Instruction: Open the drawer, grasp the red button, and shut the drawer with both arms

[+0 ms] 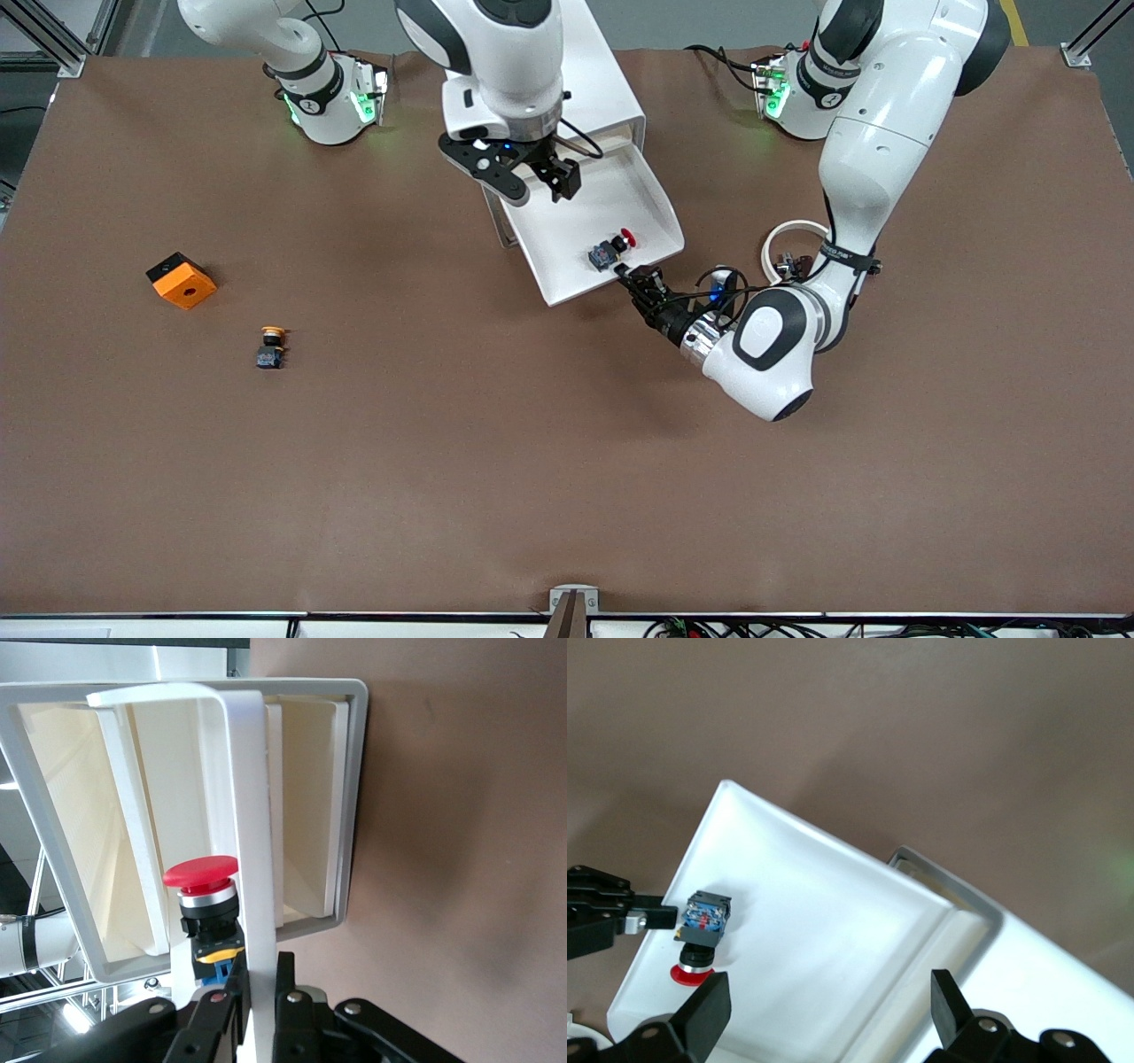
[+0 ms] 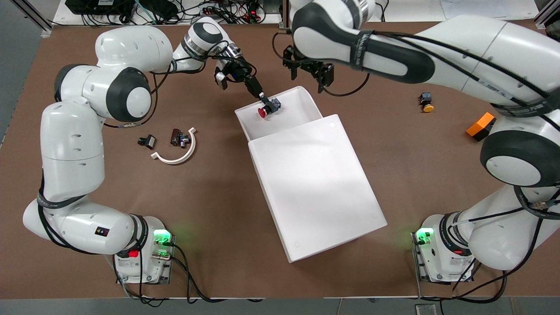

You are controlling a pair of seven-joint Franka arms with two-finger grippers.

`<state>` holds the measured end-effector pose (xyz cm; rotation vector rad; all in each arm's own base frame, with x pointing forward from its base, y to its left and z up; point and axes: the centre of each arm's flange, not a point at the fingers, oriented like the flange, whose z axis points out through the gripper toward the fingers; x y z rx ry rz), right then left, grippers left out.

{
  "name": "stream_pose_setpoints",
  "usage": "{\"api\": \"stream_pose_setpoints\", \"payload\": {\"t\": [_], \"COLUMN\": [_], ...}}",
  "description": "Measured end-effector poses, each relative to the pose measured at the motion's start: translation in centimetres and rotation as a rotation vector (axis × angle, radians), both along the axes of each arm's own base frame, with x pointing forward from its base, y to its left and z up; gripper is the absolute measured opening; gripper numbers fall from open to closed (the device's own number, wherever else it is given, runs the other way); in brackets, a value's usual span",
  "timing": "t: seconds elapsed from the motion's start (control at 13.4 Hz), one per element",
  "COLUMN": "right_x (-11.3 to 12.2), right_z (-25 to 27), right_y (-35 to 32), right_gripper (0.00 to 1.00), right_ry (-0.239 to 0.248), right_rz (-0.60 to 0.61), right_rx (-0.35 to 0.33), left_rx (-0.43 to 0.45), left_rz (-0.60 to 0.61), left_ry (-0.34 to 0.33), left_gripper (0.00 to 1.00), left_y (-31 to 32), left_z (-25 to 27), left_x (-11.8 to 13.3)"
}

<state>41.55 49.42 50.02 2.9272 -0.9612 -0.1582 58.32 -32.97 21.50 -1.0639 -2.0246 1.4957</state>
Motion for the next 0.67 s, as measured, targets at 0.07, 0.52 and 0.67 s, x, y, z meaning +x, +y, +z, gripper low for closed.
{"api": "stream_pose_setpoints", "payload": {"t": [0.07, 0.52, 0.67], "right_x": [-0.4, -0.4, 0.3], "right_z": [-1.1, -7.9, -9.5], "right_y": [1.3, 6.3, 6.4], "right_gripper": [1.00, 1.00, 1.00], "right_ry": [-0.009, -0.065, -0.067], "right_rz": [0.008, -0.001, -0.019], "right_rx": [0.010, 0.077, 0.073], "left_rx": [-0.004, 0.051, 0.062], "left_rz": [0.008, -0.059, -0.071], "left_ry": [-0.017, -0.171, -0.235], "left_gripper": [0.27, 0.95, 1.00], "left_y": [0.5, 2.6, 5.7], "left_z": [0.3, 3.2, 3.4], "left_x": [0.6, 3.5, 5.0]}}
